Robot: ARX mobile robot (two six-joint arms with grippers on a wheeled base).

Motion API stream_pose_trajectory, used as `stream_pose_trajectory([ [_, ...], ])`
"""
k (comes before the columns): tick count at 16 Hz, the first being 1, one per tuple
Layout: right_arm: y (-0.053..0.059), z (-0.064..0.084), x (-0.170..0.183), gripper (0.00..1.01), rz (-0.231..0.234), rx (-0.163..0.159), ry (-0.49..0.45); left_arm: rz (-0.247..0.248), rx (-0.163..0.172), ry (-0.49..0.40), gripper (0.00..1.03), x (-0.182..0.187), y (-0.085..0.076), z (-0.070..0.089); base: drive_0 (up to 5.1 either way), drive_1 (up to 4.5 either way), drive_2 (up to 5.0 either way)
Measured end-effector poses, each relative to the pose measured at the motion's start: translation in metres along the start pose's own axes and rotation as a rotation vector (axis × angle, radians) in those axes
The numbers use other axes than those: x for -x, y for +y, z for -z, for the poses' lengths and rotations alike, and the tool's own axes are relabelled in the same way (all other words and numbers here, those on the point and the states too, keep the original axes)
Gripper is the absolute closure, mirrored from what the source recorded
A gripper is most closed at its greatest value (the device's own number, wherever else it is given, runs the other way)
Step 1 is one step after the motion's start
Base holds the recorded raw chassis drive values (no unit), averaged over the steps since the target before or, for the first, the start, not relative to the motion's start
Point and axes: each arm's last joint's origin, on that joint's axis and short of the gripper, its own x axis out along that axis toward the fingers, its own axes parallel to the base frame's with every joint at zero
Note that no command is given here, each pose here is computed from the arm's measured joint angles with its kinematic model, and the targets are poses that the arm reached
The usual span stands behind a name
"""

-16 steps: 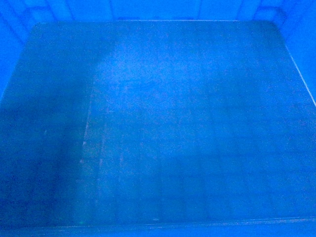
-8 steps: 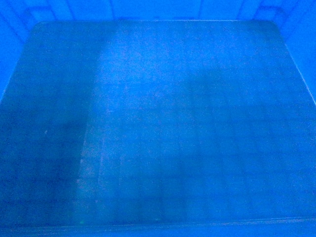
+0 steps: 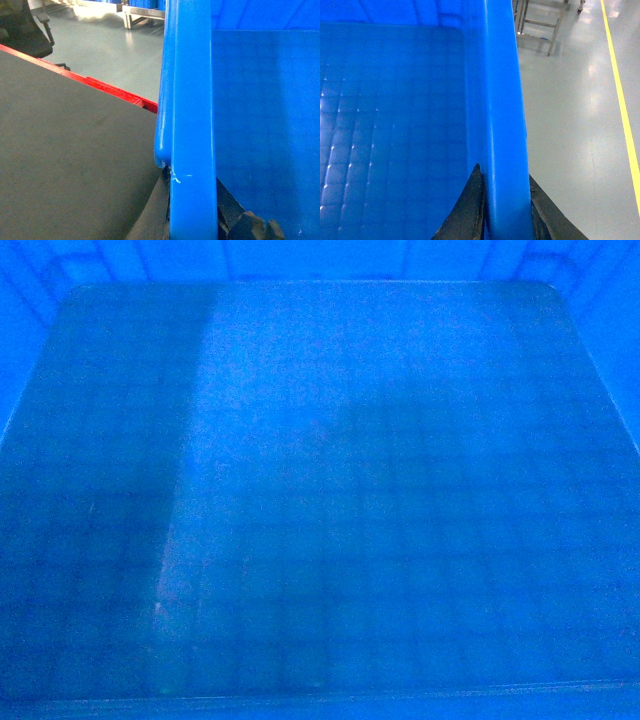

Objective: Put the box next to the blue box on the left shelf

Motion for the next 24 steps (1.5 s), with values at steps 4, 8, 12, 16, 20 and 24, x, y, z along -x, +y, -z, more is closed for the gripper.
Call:
stream_pose_trajectory([
  [4, 0.0000, 0.0000, 0.0000, 0.90, 0.001, 0.000, 0.000, 0.000, 0.000, 0.000, 0.94, 0.0000, 0.0000, 0.0000, -1.4, -1.45, -1.4],
  [8, 0.0000, 0.0001, 0.0000, 0.90, 0.001, 0.000, 0.001, 0.000, 0.000, 0.000, 0.94, 0.0000, 0.0000, 0.0000, -1.4, -1.43, -1.4],
  [12, 0.0000, 0.0000, 0.0000, 0.90, 0.001, 0.001, 0.000, 0.000, 0.000, 0.000, 0.94, 0.0000, 0.0000, 0.0000, -1.5, -1.49, -1.5],
  [16, -0.0001, 0.0000, 0.0001, 0.90, 0.002, 0.000, 0.000, 0.000, 0.000, 0.000, 0.94, 0.0000, 0.0000, 0.0000, -1.5, -1.52, -1.5],
  [20, -0.0001, 0.0000, 0.0000, 0.90, 0.003, 0.000, 0.000, 0.000, 0.000, 0.000, 0.94, 0.0000, 0.0000, 0.0000, -1.5, -1.52, -1.5],
  [24, -0.0002, -0.0001, 0.0001, 0.90, 0.004, 0.000, -0.001, 0.000, 0.000, 0.000, 0.94, 0.0000, 0.0000, 0.0000, -1.4, -1.41, -1.4],
])
